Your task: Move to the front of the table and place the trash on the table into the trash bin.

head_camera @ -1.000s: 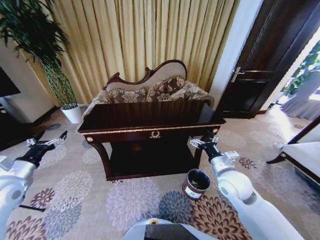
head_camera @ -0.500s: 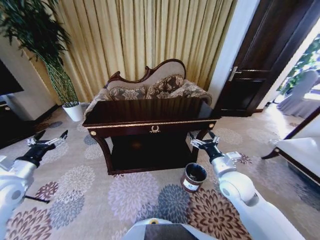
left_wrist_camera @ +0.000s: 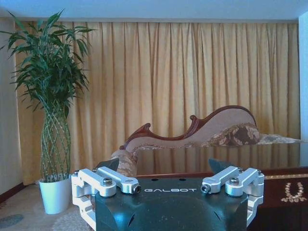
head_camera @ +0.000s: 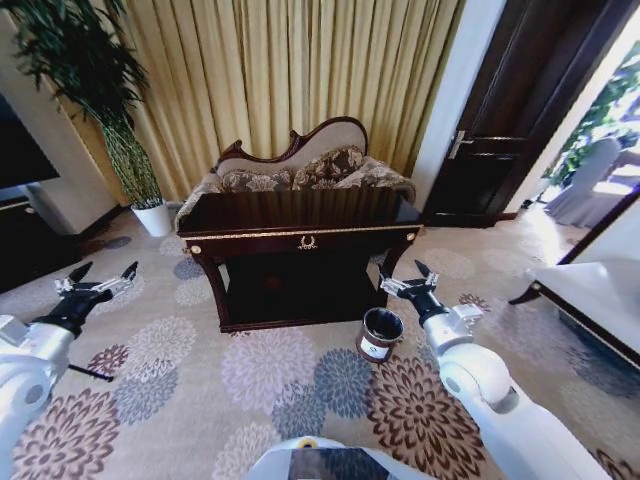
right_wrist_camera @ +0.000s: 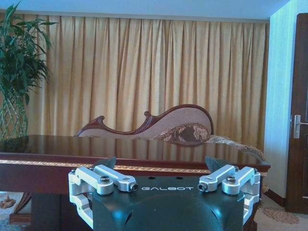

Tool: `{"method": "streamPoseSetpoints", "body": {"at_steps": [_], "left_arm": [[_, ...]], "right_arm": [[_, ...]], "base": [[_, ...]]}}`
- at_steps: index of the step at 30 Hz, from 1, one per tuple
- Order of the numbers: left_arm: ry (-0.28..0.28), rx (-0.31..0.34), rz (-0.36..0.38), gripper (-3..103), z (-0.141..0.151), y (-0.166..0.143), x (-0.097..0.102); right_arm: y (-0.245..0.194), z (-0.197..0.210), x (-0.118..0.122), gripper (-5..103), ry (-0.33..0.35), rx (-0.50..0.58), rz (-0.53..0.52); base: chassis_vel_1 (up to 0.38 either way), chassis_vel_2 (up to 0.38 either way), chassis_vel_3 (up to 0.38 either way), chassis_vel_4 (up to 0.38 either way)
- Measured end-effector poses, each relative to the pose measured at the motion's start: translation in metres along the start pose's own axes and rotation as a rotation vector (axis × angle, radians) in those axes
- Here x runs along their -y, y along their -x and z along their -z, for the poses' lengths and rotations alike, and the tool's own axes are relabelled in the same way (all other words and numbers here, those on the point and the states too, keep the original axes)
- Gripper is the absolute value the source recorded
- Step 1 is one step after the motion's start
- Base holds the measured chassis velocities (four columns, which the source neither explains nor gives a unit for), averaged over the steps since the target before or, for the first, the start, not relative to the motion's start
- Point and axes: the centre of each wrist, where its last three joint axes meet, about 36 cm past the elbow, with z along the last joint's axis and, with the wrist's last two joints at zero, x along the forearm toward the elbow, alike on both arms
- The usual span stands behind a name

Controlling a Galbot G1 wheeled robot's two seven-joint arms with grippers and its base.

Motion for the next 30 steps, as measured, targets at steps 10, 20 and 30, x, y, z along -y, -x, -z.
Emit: {"method": "streamPoseSetpoints", "body": {"at_steps": [10,20,30], "left_arm": [[-0.002,0.001,-0.009,100,0.0024,-0.0015,0.0042],[-0.005,0.0,-0.014,100,0.0021,-0.0017,0.0067],[0.009,0.037,-0.007,100,-0.0015,0.0006,0.0041]], "right_arm": [[-0.0029,-0.0017,0.0009,100,0.003,0.002,-0.001],[-0.0029,-0.0027,0.001,100,0.005,0.001,0.0],[-0.0034,-0.0031,-0.0008,100,0.013,0.003,0.0]], "base": [[0.175,-0.173,-0.177,0.175],[0.167,-0.176,-0.159,0.195],[0.153,-0.16,-0.16,0.151]]}}
